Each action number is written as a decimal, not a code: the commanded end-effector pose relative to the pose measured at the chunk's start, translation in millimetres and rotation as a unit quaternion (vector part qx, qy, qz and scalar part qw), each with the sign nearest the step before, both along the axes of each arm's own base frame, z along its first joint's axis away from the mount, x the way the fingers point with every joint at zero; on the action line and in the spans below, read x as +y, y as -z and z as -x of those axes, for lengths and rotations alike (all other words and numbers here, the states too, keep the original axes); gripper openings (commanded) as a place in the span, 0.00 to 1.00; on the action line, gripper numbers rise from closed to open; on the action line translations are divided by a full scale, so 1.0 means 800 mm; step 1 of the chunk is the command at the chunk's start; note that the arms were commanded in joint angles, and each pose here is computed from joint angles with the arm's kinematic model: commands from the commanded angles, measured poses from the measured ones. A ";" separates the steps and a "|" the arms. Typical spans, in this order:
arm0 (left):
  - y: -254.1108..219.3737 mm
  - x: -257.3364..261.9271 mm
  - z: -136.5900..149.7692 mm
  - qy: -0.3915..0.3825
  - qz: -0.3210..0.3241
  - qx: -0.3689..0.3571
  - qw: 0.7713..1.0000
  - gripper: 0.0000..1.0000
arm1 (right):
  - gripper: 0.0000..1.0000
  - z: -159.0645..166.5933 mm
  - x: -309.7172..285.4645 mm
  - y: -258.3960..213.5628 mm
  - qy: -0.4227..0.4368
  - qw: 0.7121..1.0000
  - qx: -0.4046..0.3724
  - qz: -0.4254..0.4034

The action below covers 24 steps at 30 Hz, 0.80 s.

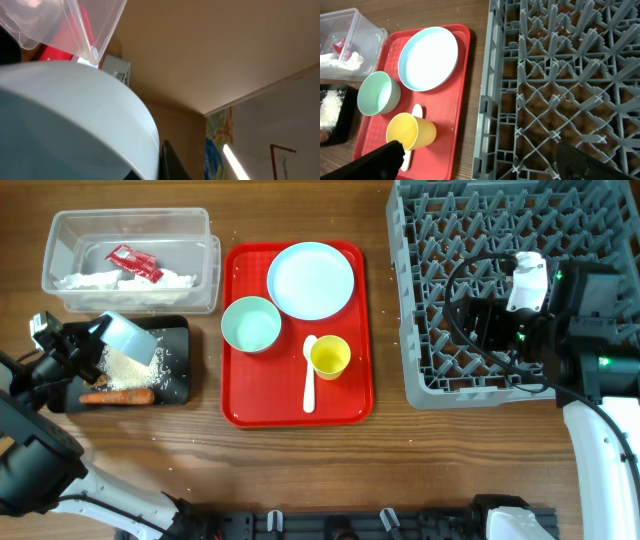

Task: Sort waste into correct bins and load items into the dishwasher rack
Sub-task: 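Tip the blue bowl over the black tray to pour out rice, then set the blue bowl back on the red tray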

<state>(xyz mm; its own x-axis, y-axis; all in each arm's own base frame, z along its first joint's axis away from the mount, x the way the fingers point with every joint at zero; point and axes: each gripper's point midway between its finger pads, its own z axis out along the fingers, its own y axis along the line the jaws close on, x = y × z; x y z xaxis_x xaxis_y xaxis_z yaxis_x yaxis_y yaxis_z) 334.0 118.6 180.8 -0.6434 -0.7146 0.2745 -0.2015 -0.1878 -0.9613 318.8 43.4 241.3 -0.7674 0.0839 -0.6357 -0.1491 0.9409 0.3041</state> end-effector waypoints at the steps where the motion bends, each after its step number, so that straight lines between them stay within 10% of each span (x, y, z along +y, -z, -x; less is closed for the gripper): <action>1: -0.023 -0.009 0.007 -0.003 -0.048 -0.052 0.997 0.04 | 1.00 -0.003 0.005 -0.005 -0.009 1.000 -0.004 -0.006; 13: -0.145 -0.081 0.045 0.037 -0.183 -0.170 0.968 0.04 | 1.00 -0.002 0.005 -0.004 -0.009 1.000 -0.003 -0.007; 24: -0.217 -0.040 0.004 0.024 -0.134 -0.135 0.981 0.04 | 1.00 -0.002 0.006 -0.004 -0.010 1.000 -0.002 -0.008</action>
